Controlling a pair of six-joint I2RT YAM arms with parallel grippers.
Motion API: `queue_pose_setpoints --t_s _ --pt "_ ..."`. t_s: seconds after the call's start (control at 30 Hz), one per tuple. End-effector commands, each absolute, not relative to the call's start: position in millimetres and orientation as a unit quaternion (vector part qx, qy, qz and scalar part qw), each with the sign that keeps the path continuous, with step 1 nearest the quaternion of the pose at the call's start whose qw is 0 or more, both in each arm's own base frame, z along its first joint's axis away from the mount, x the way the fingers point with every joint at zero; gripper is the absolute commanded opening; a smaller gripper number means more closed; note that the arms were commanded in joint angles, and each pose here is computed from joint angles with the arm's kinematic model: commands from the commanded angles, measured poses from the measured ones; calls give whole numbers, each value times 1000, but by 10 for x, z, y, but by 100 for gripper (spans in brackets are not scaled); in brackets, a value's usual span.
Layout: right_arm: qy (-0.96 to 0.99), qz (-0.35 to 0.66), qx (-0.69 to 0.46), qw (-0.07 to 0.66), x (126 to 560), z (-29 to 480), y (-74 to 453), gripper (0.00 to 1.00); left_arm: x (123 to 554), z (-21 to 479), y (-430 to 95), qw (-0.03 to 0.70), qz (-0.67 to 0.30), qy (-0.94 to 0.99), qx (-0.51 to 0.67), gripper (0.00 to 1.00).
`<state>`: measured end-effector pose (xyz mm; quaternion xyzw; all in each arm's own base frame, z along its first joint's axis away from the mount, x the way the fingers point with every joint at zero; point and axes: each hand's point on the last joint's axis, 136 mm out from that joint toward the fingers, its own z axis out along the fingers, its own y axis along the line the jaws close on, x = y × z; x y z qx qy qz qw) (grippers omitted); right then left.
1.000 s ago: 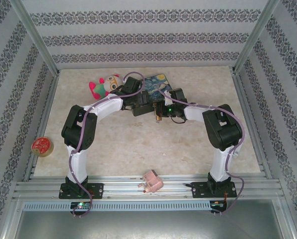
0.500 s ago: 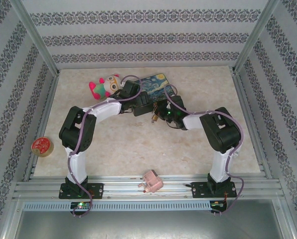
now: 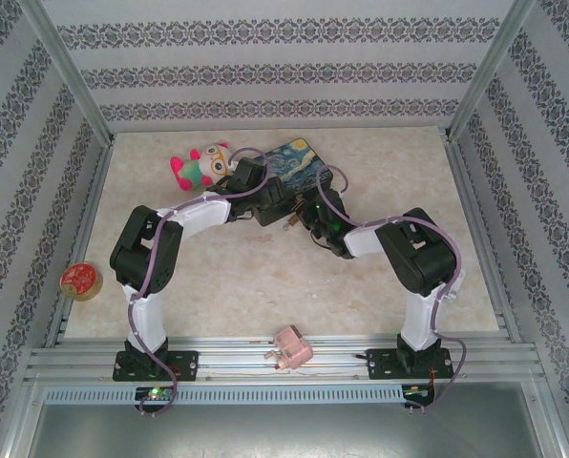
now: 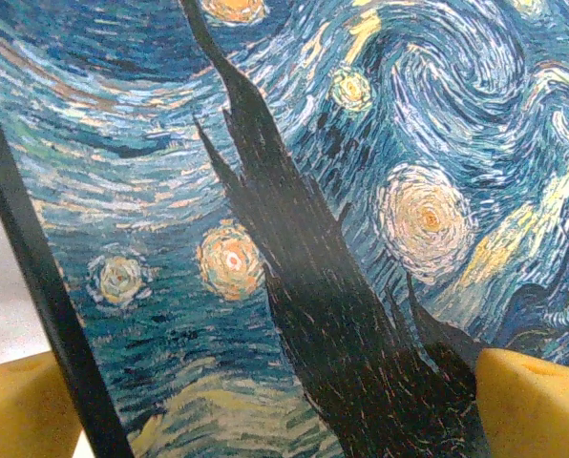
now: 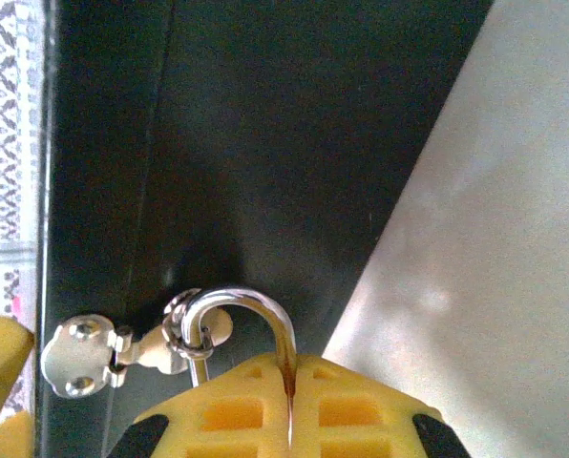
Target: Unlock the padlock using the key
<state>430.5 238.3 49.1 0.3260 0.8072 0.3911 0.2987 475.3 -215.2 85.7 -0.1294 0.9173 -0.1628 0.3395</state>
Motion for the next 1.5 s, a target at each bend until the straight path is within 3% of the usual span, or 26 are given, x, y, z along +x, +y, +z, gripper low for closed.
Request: queue_pose_setpoints --t_s 0.0,0.3,0.5,0.6,0.67,0.97,1.13,1.33,1.47 --pt "764 363 398 354 4510 629 1965 0 4321 295 -1859 251 -81 956 -125 99" --pt "730 356 454 368 4641 631 1754 0 4301 282 -1838 251 -79 957 -126 99" --pt "752 329 424 383 4603 780 1635 0 4302 315 -1820 256 -81 955 -123 100" --pt "790 299 370 386 4406 959 1578 0 4327 347 -1806 261 -93 954 -116 90" --pt "828 269 326 368 4207 1019 1539 0 4345 367 -1783 263 -95 954 -108 85" --pt "941 166 206 212 3110 647 1180 0 4401 464 -1798 269 -110 955 -62 81" --pt "962 130 171 166 2938 438 1081 0 4423 474 -1793 266 -115 956 -51 81" --pt "976 102 138 131 3099 202 1039 0 4447 512 -1796 268 -118 955 -38 84" --pt "978 86 124 143 3334 280 997 44 4454 552 -1827 269 -129 954 -33 84"
